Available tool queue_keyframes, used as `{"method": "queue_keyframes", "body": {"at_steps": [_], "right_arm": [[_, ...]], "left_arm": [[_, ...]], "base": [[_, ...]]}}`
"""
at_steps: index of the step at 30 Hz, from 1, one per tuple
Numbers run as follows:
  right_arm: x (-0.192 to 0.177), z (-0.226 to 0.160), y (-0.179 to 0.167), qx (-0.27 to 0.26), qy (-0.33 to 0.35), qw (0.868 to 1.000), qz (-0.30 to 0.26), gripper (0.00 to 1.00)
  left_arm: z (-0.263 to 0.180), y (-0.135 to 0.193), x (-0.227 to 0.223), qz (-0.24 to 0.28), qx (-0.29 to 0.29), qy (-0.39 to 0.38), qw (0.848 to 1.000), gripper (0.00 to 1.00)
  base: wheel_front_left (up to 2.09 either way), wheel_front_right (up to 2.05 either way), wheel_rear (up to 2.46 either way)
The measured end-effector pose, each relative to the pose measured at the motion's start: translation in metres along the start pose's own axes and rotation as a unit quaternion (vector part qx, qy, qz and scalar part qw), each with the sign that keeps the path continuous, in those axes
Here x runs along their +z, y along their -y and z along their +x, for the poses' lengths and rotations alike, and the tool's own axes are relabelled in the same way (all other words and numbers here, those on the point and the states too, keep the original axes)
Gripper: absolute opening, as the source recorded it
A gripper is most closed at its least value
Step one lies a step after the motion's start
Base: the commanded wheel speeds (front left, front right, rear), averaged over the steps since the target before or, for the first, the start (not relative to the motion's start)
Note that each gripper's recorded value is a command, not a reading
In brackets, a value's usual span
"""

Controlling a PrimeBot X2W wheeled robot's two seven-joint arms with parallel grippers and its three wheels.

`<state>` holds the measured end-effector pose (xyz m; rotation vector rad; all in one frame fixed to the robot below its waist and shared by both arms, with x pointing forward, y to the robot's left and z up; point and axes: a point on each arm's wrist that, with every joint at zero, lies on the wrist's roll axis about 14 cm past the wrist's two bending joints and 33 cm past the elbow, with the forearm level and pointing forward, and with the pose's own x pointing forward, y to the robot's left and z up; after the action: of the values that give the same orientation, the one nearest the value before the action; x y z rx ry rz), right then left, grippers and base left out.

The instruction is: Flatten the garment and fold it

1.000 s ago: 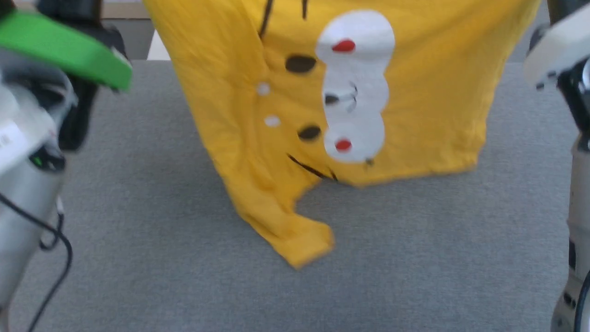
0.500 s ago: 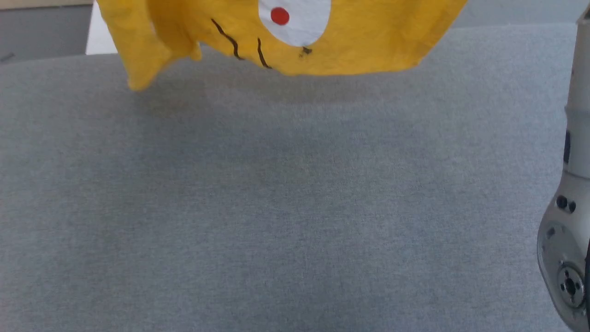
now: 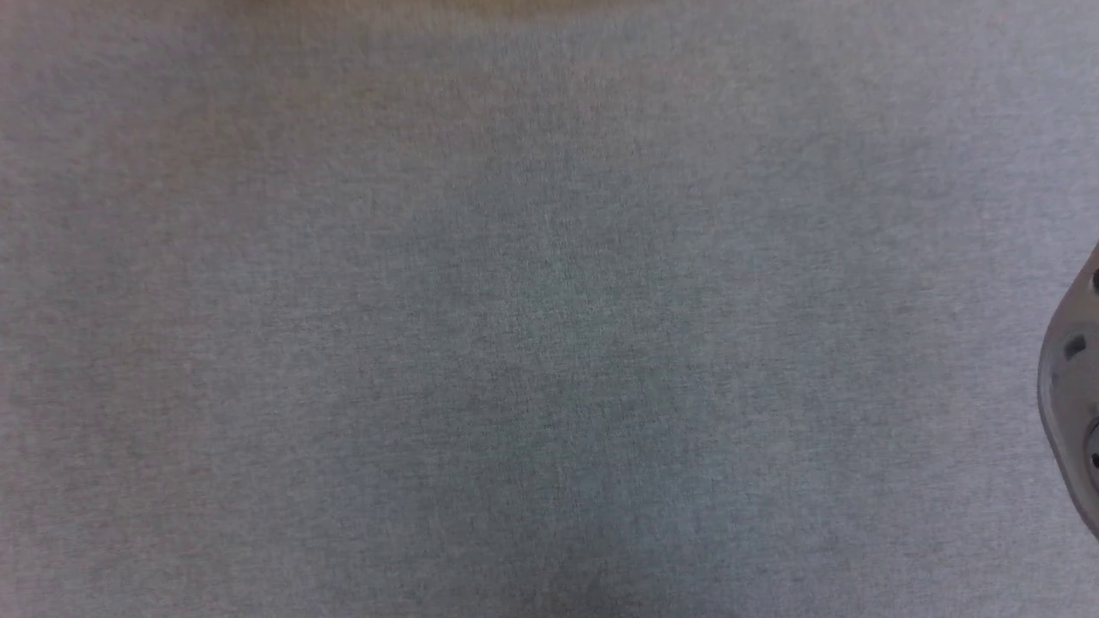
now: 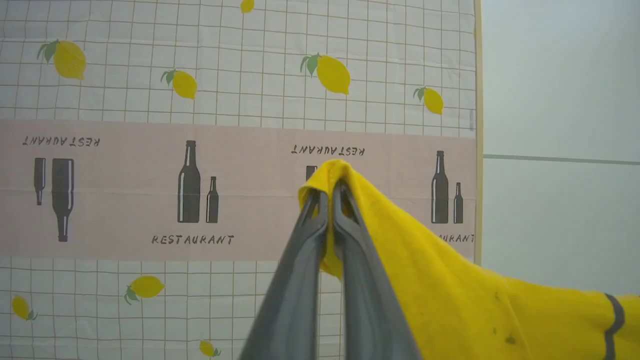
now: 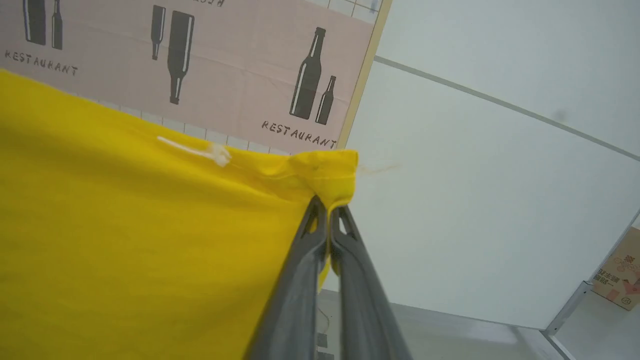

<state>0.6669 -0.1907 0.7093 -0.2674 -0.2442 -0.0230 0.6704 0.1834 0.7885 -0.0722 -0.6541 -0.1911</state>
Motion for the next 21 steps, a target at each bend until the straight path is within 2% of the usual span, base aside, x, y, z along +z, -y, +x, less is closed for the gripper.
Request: {"method": "queue_keyframes", "body": {"at_steps": [4, 13, 16, 21], "right_arm": [[-0.027, 0.014, -0.008, 0.001, -0.004, 1.0, -0.015, 0.0], [-0.134, 0.019, -0.041, 0.027, -0.078, 0.996, -0.022, 0.0], [-0.156, 0.011, -0.056, 0.043, -0.098, 0.994, -0.022, 0.0], [-0.163, -0.011, -0.063, 0.052, -0.116, 0.992, -0.011, 0.0]], "left_arm": [[0.001, -0.001, -0.034, 0.001, -0.012, -0.003, 1.0, 0.0], [-0.029, -0.01, -0.131, -0.018, -0.033, -0.063, 0.997, 0.0], [-0.045, -0.015, -0.144, -0.039, -0.031, -0.082, 0.995, 0.0], [-0.067, -0.022, -0.142, -0.061, -0.036, -0.131, 0.989, 0.0]], "base": [[0.0, 0.0, 0.0], [0.0, 0.0, 0.0], [0.0, 0.0, 0.0], [0.0, 0.0, 0.0]]}}
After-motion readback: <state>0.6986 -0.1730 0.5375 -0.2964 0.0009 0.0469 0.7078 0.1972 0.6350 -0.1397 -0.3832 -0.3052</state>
